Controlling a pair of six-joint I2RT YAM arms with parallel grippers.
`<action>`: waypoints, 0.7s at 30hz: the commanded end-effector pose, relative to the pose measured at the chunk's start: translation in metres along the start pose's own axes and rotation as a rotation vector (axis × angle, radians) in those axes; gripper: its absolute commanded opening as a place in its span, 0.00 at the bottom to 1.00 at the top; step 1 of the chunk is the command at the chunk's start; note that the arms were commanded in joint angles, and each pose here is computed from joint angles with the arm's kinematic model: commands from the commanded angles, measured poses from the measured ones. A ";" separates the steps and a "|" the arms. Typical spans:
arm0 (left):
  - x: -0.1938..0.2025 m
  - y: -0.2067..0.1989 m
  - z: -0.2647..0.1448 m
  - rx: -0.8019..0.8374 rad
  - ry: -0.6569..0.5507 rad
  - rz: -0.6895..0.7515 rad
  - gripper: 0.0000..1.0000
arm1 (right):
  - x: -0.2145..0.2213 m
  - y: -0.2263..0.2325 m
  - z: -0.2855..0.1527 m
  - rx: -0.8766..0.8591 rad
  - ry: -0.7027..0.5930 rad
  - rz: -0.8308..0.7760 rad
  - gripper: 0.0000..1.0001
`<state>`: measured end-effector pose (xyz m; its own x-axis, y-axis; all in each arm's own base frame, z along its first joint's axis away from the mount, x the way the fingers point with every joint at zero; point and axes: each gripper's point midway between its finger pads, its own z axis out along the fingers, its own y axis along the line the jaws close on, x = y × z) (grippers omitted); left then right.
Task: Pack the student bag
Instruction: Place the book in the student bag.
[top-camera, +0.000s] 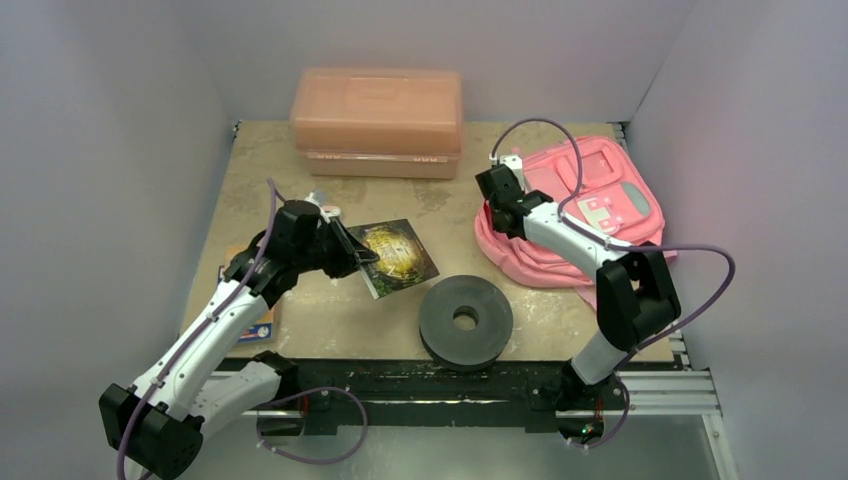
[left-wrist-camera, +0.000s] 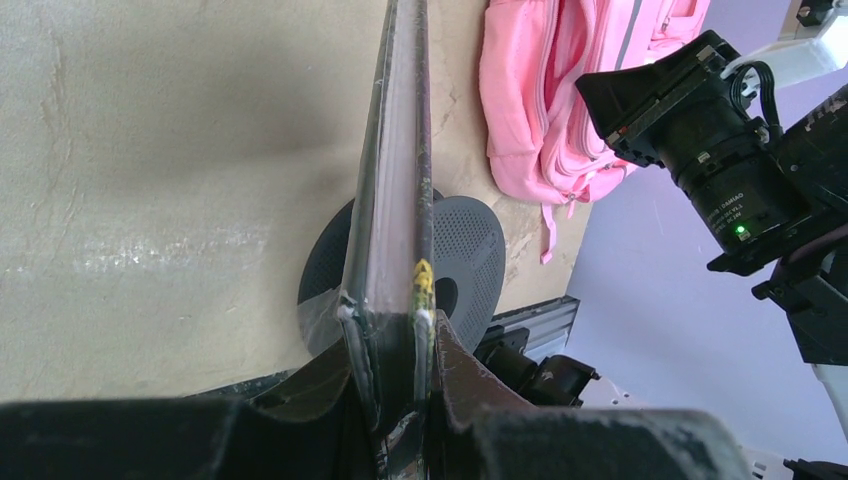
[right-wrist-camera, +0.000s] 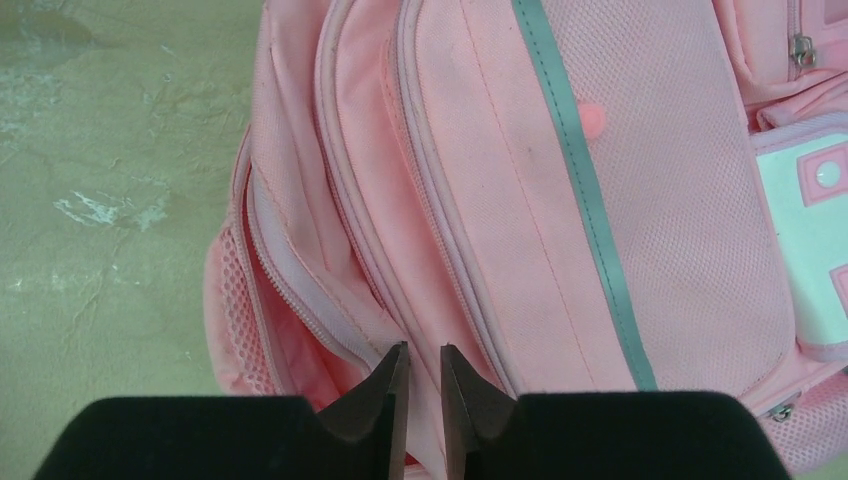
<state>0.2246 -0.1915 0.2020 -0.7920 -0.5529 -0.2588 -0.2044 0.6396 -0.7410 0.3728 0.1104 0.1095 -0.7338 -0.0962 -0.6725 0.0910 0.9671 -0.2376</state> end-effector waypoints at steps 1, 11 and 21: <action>-0.011 -0.033 -0.012 0.134 -0.045 0.024 0.00 | -0.008 -0.001 -0.003 0.006 -0.036 0.004 0.23; -0.007 -0.030 -0.011 0.131 -0.027 0.012 0.00 | 0.015 0.028 0.017 -0.037 0.034 -0.058 0.23; -0.006 -0.034 0.000 0.136 0.011 0.007 0.00 | 0.035 0.018 0.043 0.092 0.076 -0.107 0.75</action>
<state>0.2220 -0.1927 0.1942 -0.8022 -0.5460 -0.2415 -0.2141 0.6407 -0.7374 0.3727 0.1192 0.0614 -0.7873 -0.1830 -0.5888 0.0347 0.9403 -0.3387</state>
